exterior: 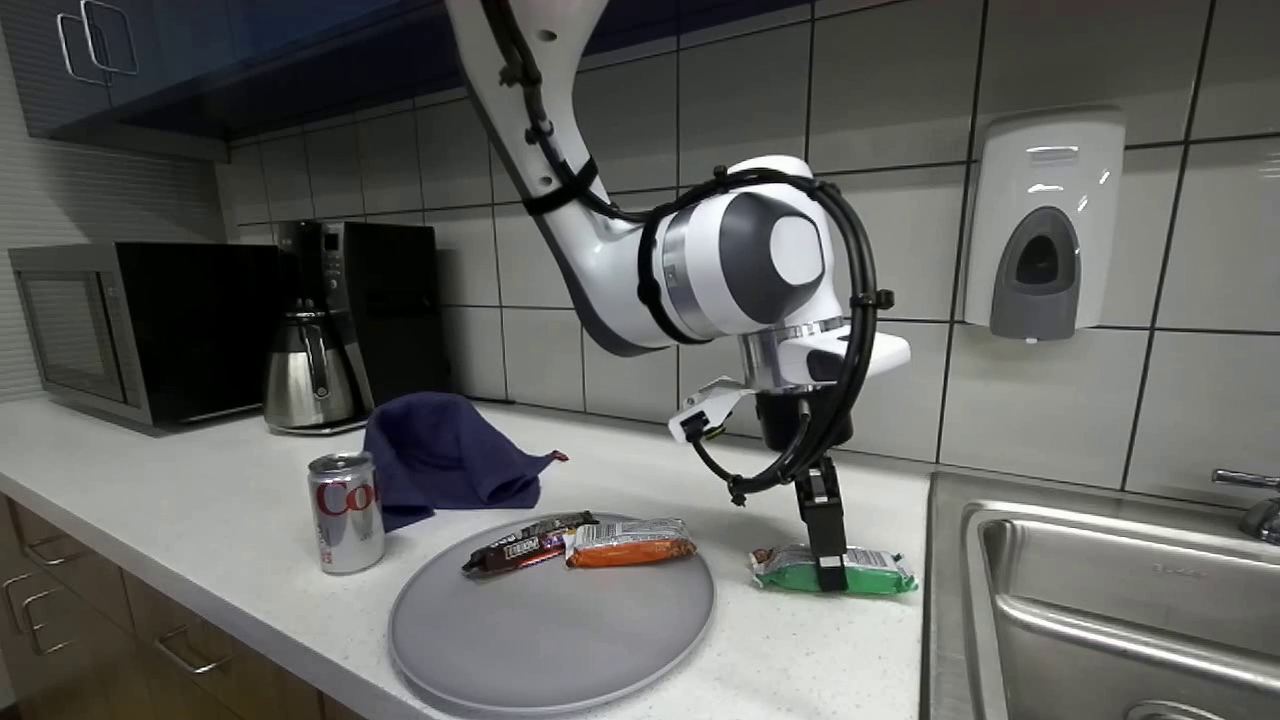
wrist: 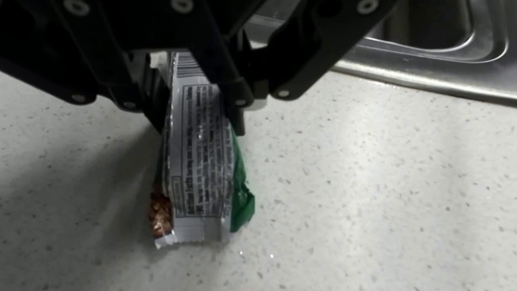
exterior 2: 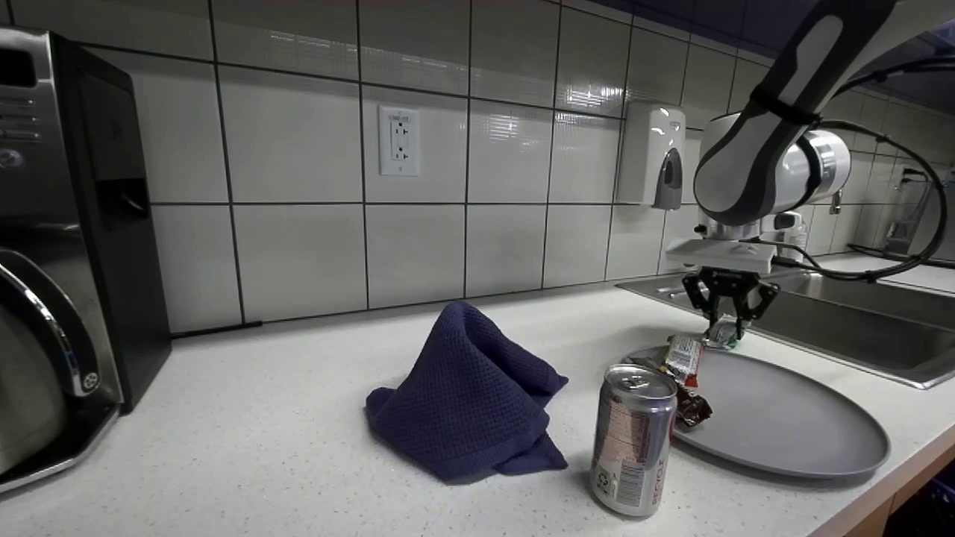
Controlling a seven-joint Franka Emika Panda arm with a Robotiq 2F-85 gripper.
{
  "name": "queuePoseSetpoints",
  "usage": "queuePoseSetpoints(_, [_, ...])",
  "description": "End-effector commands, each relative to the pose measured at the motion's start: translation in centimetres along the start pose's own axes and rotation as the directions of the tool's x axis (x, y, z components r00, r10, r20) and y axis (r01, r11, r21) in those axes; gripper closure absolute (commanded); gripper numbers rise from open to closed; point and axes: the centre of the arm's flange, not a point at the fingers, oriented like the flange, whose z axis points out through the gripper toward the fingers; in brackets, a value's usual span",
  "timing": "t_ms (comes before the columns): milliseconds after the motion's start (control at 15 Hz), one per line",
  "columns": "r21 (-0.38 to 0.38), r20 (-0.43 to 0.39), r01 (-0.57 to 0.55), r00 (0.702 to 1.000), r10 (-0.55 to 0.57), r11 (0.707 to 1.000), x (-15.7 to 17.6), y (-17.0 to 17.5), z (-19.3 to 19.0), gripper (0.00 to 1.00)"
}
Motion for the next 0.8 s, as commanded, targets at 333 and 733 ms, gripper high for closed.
queuePoseSetpoints(333, [0.077,-0.043,0.057,0.998,-0.053,0.995,-1.5,1.5,-5.4,0.87])
queuePoseSetpoints(733, [0.084,-0.045,0.123,0.992,-0.120,0.989,-4.6,3.4,-7.4,0.87])
